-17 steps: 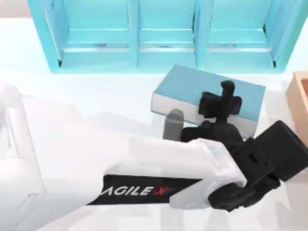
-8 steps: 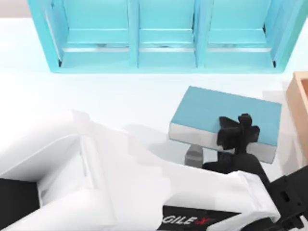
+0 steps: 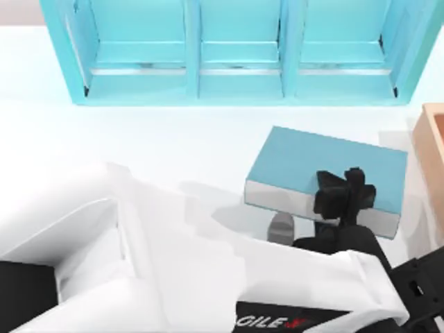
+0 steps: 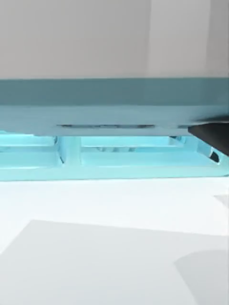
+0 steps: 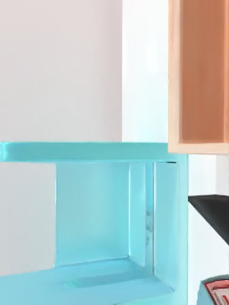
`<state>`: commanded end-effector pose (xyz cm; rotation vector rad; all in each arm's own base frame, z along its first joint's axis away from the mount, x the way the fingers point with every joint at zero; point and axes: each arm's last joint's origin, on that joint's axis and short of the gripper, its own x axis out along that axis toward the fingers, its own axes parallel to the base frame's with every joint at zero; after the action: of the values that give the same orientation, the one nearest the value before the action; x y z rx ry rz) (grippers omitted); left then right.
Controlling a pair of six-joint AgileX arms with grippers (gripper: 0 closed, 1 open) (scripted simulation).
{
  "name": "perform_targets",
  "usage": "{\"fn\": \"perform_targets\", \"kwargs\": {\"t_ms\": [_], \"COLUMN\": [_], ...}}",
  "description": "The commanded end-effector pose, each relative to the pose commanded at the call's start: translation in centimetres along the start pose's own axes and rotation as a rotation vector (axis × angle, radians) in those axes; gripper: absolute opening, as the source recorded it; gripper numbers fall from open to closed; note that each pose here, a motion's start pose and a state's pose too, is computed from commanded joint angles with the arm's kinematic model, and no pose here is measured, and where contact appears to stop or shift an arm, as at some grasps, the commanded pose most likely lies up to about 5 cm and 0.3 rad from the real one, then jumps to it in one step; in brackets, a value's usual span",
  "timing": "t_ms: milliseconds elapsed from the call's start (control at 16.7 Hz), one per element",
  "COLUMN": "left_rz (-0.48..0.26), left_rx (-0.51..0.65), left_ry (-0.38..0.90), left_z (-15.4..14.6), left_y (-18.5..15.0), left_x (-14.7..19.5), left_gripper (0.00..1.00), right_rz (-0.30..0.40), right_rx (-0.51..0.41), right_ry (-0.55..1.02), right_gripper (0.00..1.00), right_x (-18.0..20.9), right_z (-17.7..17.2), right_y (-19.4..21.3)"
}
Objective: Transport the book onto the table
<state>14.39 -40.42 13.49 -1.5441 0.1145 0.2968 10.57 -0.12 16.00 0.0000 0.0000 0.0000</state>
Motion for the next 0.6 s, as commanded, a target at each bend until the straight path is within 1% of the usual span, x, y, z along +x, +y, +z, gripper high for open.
{"fn": "perform_targets", "kwargs": {"t_ms": [180,480,600], "left_rz": [0.004,0.005,0.004], "left_rx": [0.006,0.006,0.006], "left_ry": [-0.004,-0.004,-0.003], "left_z": [0.1,0.0,0.0], "left_y": [0.3,2.7,3.1], "left_x": [0.3,1.0,1.0], "left_gripper": [0.00,0.00,0.00], "right_rz": [0.000,0.000,0.000], "right_rx": [0.000,0.000,0.000], "right_ry": [0.000,0.000,0.000], "right_gripper": [1.00,1.00,1.00], "right_x": [0.0,0.0,0.0], "right_z": [0.0,0.0,0.0], "right_y": [0.0,0.0,0.0]}}
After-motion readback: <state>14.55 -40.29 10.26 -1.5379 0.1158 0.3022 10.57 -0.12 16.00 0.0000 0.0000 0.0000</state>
